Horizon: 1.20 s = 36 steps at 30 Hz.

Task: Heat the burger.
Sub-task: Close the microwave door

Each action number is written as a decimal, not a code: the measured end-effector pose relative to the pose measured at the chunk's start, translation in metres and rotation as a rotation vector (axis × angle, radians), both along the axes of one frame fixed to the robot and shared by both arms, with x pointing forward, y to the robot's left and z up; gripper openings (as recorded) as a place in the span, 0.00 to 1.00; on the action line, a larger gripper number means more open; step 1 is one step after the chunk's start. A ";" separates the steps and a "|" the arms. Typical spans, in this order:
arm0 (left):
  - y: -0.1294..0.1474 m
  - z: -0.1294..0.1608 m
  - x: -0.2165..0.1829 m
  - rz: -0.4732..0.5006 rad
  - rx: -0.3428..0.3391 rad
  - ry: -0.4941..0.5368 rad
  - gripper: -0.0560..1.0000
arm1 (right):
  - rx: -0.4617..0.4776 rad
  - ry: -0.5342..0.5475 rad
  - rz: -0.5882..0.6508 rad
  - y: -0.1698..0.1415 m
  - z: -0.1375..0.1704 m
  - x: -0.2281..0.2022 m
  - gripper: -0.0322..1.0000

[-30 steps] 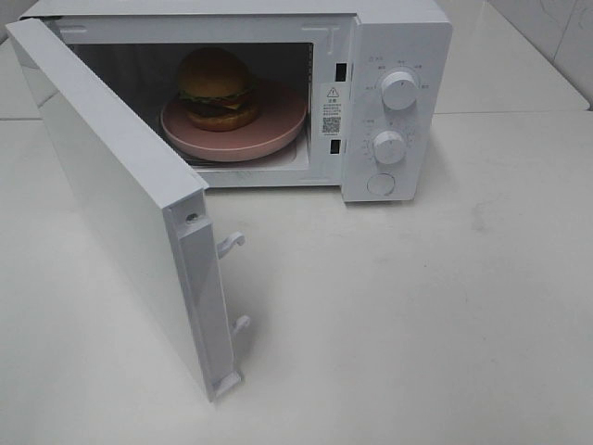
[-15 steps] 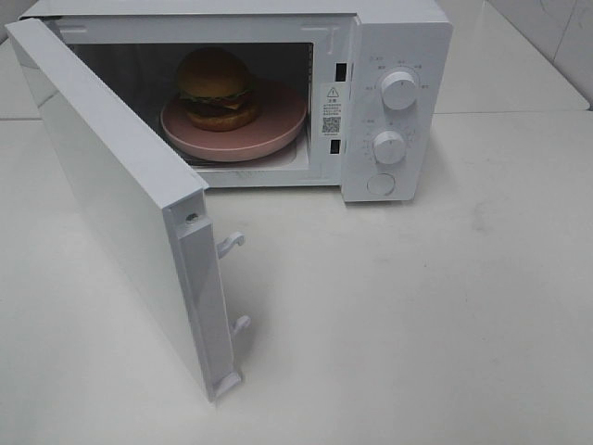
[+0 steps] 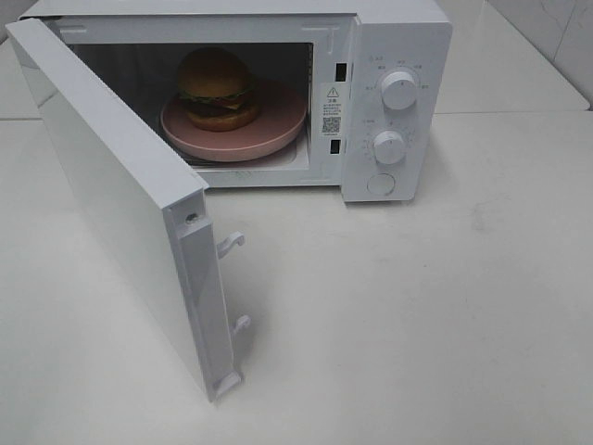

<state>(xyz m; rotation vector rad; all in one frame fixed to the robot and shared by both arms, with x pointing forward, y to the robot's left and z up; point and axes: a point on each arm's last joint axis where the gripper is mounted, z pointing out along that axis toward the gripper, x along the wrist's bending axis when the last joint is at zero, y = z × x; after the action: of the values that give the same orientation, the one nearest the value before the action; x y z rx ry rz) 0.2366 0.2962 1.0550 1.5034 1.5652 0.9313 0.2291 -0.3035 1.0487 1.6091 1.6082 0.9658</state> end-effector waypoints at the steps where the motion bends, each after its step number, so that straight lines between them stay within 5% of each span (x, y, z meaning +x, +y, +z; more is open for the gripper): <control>1: 0.000 0.000 0.000 0.000 0.000 0.000 0.97 | 0.000 0.000 0.000 0.000 0.000 0.000 0.76; 27: 0.000 0.000 0.000 0.000 0.000 -0.001 0.97 | 0.000 0.000 0.000 0.000 0.000 0.000 0.76; 36: 0.000 0.013 0.000 0.004 0.003 -0.103 0.92 | 0.000 0.000 0.000 0.000 0.000 0.000 0.76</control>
<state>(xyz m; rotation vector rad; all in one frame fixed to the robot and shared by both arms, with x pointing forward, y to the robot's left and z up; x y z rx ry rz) 0.2369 0.2965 1.0679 1.4322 1.4944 0.9985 0.2291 -0.3035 1.0487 1.6091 1.6082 0.9658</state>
